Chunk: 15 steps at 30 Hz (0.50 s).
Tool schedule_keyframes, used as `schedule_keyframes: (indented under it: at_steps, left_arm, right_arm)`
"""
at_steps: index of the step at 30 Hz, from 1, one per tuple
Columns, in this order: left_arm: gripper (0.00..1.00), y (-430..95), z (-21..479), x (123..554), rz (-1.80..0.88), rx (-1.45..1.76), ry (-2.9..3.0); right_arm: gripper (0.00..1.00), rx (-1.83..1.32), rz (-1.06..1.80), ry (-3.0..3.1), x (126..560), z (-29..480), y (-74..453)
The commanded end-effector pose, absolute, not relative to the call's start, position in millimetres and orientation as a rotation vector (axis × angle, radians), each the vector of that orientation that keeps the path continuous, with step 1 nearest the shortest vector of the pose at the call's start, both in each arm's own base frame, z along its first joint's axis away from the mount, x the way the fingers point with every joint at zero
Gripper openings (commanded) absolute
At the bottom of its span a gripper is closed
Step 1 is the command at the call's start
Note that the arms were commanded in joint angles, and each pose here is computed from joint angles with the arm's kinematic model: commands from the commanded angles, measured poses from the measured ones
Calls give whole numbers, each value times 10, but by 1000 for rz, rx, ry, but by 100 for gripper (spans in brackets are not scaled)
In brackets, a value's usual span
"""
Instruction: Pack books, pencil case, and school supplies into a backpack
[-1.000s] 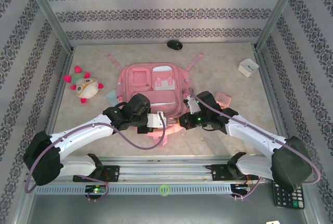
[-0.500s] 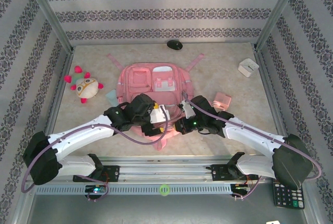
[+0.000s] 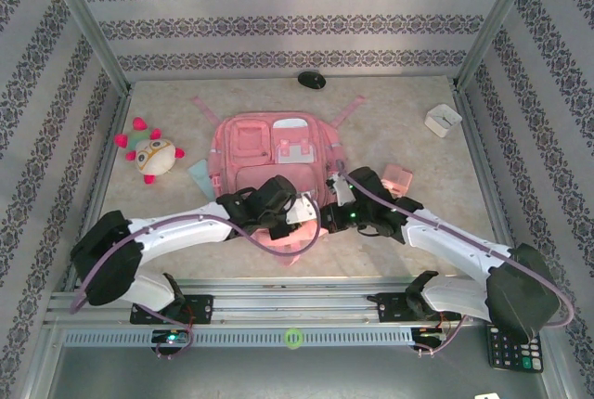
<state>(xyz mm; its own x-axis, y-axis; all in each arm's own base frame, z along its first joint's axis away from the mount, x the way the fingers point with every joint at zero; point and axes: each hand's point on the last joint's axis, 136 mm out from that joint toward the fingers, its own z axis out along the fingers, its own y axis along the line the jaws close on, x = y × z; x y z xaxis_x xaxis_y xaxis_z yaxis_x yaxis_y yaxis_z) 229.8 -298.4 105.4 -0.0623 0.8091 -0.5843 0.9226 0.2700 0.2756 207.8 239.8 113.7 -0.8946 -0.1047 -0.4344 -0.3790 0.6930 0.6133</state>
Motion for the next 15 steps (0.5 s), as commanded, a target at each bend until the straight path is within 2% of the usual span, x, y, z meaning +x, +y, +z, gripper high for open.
schedule_keyframes:
  at_steps: [1, 8, 15]
  left_arm:
    - [12, -2861, 1192, 2086, -239, 1680, 1734]
    - [6, -2717, 1562, 1912, -310, 1684, 1544]
    - [3, -2653, 1642, 1754, -342, 1736, 1496]
  right_arm:
    - [0, -293, 974, 2524, 2263, 1101, 2172]
    - [0, -125, 887, 2477, 2824, 1117, 1857]
    - [0, 69, 838, 2371, 3382, 1144, 1486]
